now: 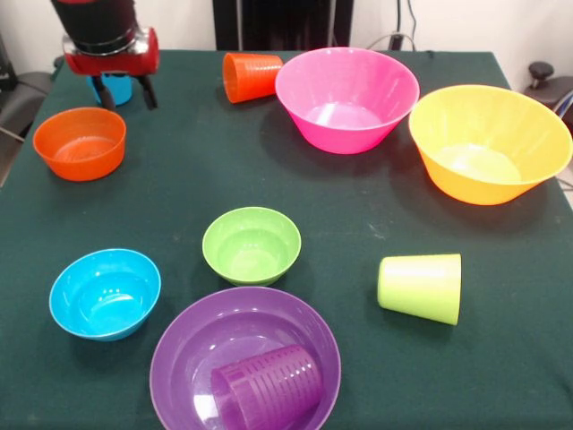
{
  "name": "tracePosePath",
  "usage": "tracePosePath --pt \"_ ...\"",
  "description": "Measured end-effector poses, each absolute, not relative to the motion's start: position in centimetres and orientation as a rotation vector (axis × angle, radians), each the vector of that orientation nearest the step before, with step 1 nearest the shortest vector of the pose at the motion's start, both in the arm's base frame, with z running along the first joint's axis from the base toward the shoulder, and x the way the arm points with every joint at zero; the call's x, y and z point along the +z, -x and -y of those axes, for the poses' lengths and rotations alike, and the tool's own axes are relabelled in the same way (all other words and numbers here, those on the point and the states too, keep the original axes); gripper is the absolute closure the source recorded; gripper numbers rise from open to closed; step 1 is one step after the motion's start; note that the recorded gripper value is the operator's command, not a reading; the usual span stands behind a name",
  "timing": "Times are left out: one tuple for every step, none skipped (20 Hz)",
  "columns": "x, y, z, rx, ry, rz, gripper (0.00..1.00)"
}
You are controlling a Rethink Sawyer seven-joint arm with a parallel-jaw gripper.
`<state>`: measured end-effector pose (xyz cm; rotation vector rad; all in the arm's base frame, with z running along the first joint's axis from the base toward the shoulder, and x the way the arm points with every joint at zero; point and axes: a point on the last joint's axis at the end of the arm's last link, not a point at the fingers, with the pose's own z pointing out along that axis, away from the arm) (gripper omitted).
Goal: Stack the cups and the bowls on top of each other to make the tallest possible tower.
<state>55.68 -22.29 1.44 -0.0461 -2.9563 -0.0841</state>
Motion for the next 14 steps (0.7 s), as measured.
tracePosePath --pt "1.1 -56.1 21.5 -0.089 0.028 2.968 0.00" --pt "1.0 -56.1 21.3 -0.091 0.025 2.970 0.00" --pt "0.9 -56.2 21.2 -0.093 0.022 2.972 0.00" --pt "0.6 -56.2 20.9 -0.097 0.018 2.975 0.00" --pt "0.3 -56.3 20.6 -0.102 0.014 2.979 0.00" --pt "-0.1 -56.3 20.3 -0.109 0.010 2.983 0.00" --pt "-0.4 -56.3 20.2 -0.114 0.009 2.985 0.00" --pt "-0.7 -56.2 20.0 -0.120 0.009 2.986 0.00" --pt "-1.1 -56.1 19.9 -0.126 0.009 2.987 0.00" --pt "-1.2 -56.1 19.8 -0.128 0.009 2.987 0.00" --pt "-1.5 -56.0 19.7 -0.134 0.009 2.985 0.00" --pt "-1.8 -55.9 19.5 -0.139 0.009 2.984 0.00" --pt "-1.9 -55.8 19.5 -0.142 0.009 2.983 0.00" --pt "-2.1 -55.7 19.4 -0.145 0.009 2.981 0.00"
